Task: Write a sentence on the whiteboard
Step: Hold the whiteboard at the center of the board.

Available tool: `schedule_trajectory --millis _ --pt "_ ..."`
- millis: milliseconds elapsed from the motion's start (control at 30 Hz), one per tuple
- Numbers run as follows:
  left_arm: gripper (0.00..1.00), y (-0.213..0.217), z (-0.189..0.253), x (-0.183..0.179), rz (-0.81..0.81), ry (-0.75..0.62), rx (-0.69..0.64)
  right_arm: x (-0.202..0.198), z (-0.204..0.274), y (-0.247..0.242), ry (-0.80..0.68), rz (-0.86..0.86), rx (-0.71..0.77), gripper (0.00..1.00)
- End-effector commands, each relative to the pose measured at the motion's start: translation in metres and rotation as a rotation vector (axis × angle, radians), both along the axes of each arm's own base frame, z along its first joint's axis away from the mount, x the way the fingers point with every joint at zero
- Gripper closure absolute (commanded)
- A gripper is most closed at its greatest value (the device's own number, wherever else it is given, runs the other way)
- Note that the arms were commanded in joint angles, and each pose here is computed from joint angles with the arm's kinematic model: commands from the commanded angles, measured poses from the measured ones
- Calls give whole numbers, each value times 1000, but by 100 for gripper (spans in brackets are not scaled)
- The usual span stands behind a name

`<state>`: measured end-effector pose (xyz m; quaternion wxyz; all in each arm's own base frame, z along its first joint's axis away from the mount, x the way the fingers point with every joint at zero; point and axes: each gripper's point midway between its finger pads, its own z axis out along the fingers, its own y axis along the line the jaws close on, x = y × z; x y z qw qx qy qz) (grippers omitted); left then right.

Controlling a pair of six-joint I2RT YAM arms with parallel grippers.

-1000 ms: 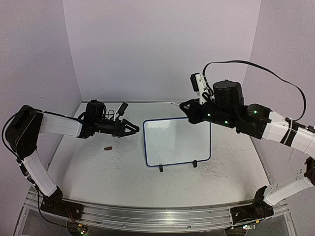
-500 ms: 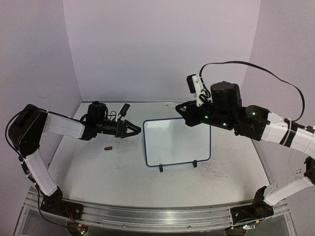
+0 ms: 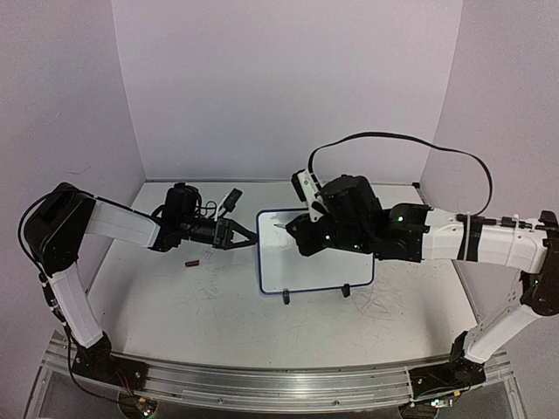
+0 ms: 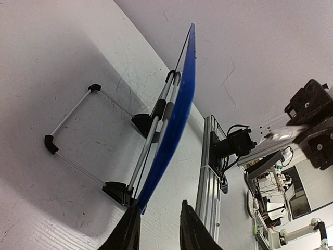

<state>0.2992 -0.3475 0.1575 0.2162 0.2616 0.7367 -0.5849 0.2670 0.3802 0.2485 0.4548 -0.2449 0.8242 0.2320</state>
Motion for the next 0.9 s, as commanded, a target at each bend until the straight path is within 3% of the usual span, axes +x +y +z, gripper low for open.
schedule_trajectory --millis 0,400,867 --pt "76 -10 19 12 -17 -85 -46 11 20 5 -41 -63 64 100" --pt "64 -2 9 16 46 -90 -14 7 24 -1 -56 -64 102 100" --pt "77 -7 8 13 -7 -107 -32 11 6 6 -12 -93 88 100"
